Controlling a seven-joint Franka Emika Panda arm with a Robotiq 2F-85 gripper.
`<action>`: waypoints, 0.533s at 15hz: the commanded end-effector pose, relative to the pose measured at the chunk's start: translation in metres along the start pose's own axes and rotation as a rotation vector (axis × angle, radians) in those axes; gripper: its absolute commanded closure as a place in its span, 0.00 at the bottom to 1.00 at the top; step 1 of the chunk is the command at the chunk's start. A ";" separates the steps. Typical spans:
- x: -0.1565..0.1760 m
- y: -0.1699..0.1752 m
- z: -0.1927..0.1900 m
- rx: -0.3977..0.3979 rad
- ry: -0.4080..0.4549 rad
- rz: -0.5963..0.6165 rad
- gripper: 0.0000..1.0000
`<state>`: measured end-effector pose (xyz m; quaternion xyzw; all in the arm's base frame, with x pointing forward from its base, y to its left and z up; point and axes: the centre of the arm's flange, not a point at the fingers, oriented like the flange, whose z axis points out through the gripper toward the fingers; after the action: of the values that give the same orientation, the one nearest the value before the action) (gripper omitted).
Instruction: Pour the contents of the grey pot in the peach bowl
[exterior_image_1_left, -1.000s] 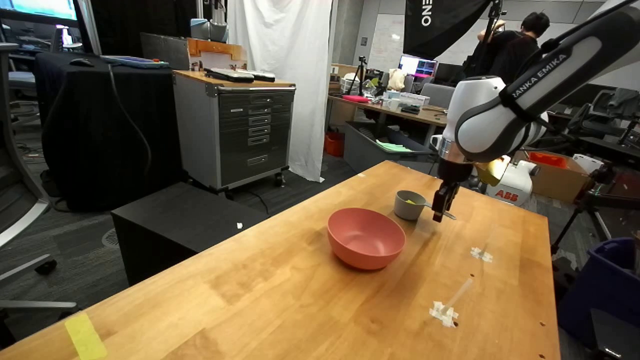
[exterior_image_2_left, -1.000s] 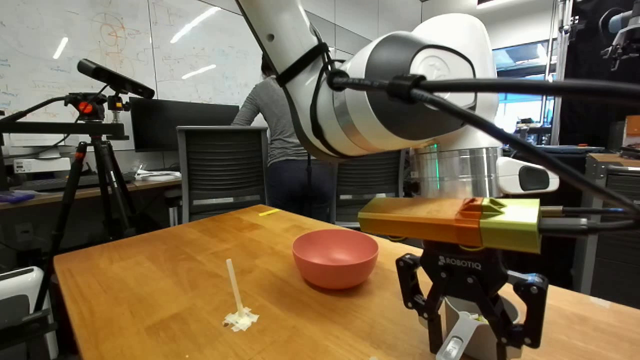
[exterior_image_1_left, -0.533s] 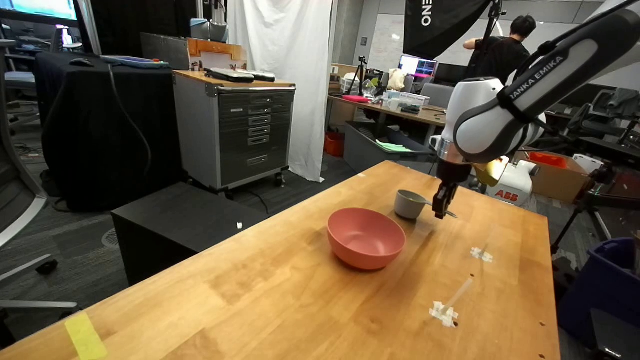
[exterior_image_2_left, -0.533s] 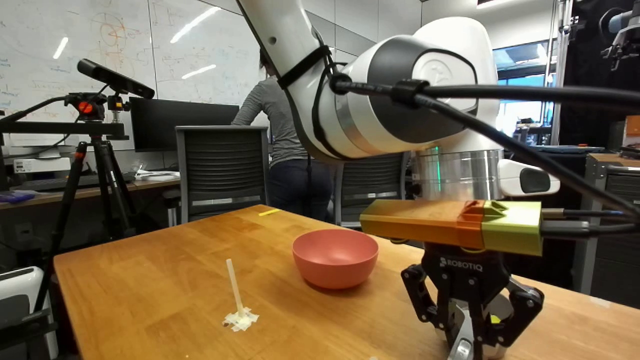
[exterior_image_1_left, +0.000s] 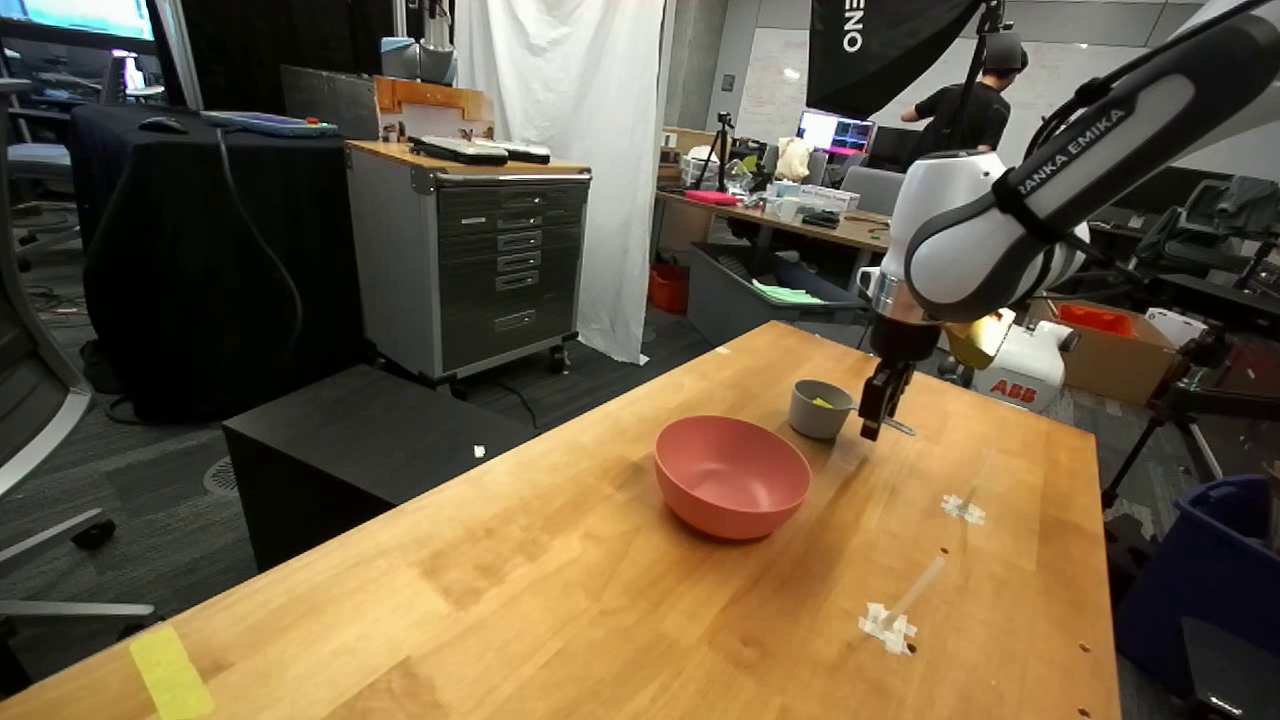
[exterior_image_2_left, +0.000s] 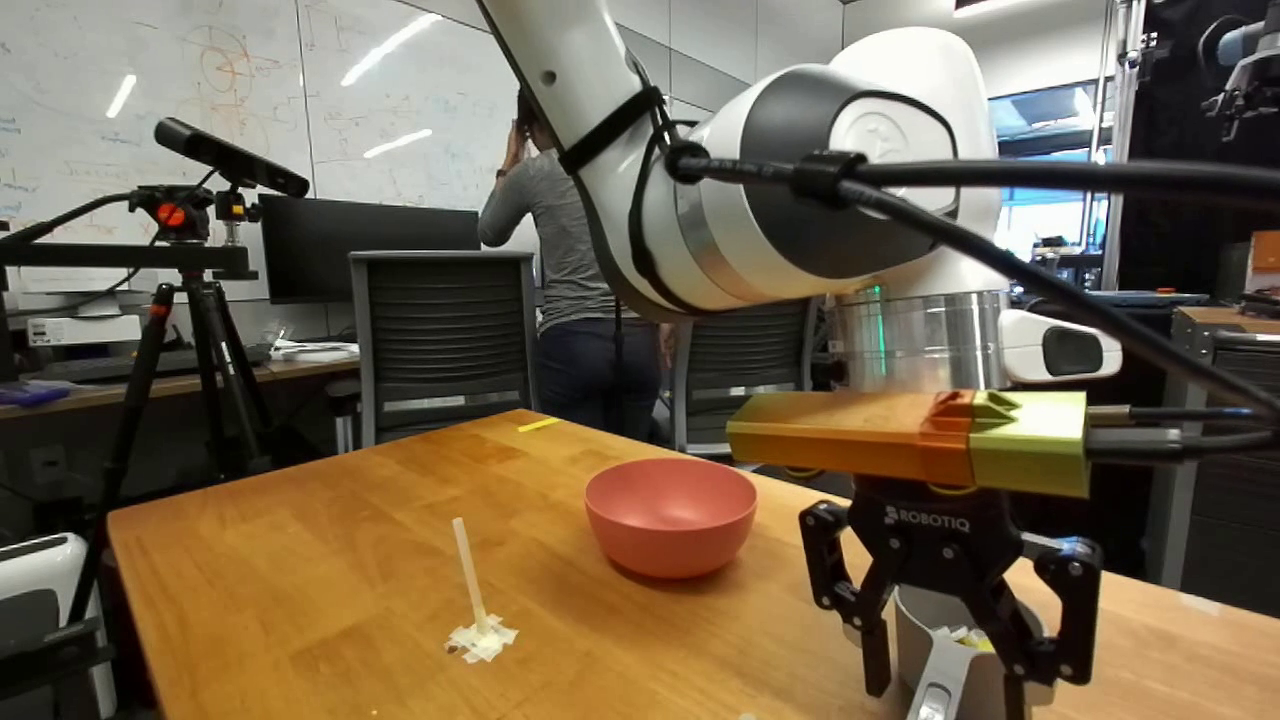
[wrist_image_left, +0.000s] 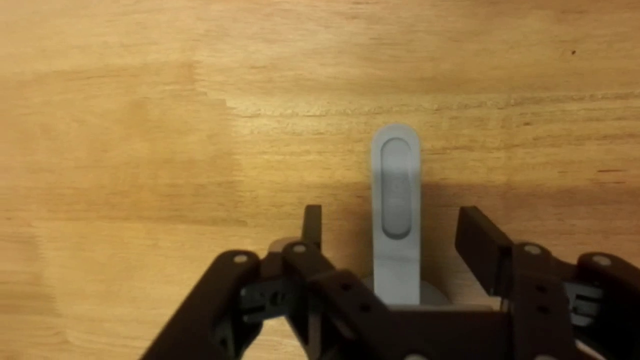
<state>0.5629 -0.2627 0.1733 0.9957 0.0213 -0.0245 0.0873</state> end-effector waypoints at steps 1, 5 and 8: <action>0.007 0.004 -0.005 0.002 0.006 0.002 0.53; 0.007 0.004 -0.005 0.001 0.005 0.002 0.85; 0.007 0.005 -0.006 0.001 0.008 0.001 0.92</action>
<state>0.5641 -0.2631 0.1745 0.9956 0.0212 -0.0231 0.0880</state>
